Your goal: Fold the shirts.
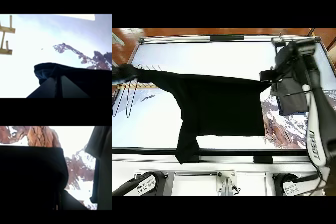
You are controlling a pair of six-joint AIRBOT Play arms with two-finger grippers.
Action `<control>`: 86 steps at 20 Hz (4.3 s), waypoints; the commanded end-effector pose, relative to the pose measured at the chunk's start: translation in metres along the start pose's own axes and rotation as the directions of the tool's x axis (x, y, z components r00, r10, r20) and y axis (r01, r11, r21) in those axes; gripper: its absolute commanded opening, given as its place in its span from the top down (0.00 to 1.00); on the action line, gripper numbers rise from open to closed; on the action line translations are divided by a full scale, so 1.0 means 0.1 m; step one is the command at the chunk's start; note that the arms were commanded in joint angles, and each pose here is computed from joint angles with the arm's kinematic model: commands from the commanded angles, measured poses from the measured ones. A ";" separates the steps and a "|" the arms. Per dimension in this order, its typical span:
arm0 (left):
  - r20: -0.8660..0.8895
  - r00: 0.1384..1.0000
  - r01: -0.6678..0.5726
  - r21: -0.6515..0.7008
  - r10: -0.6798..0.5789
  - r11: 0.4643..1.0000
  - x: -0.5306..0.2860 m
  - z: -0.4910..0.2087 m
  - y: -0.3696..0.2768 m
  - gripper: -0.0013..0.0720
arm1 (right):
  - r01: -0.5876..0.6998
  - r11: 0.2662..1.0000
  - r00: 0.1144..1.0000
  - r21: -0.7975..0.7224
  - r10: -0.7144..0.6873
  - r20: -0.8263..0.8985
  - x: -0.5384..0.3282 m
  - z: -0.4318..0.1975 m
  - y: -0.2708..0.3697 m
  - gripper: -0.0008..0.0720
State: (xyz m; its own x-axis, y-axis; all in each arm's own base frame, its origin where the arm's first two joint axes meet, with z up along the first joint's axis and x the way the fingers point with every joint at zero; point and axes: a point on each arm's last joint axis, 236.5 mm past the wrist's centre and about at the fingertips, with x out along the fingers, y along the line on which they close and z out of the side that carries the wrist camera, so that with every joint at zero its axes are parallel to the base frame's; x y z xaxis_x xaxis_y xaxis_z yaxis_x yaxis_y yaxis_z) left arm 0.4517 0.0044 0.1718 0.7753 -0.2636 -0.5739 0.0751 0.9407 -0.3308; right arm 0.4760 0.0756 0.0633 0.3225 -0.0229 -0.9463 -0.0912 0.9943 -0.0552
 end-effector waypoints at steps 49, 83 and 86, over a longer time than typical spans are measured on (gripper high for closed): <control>-0.774 0.549 0.148 -0.281 -0.315 0.948 -0.08 -3.70 -0.60 0.94 | -0.325 0.850 0.879 0.416 0.433 -0.199 0.78 -2.44 0.24 0.23; 0.680 0.571 -0.103 0.616 -0.461 0.781 -4.28 1.28 -2.65 0.94 | -0.165 0.972 0.072 -0.166 0.180 0.981 -5.20 -0.72 -0.14 0.91; 0.666 0.654 -0.113 0.555 -0.359 0.824 -3.84 1.35 -2.35 0.94 | -0.194 0.977 0.298 -0.093 0.149 0.943 -4.56 -0.56 -0.23 0.91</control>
State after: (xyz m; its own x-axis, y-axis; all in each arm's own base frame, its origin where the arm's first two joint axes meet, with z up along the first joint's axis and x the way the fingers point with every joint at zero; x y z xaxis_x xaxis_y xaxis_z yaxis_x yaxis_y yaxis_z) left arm 0.1936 -0.1049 0.5947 0.8381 -0.4423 0.3193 0.3858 0.8944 0.2263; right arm 0.2582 0.0673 0.5194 0.9420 0.2816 0.1827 -0.2974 0.9525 0.0651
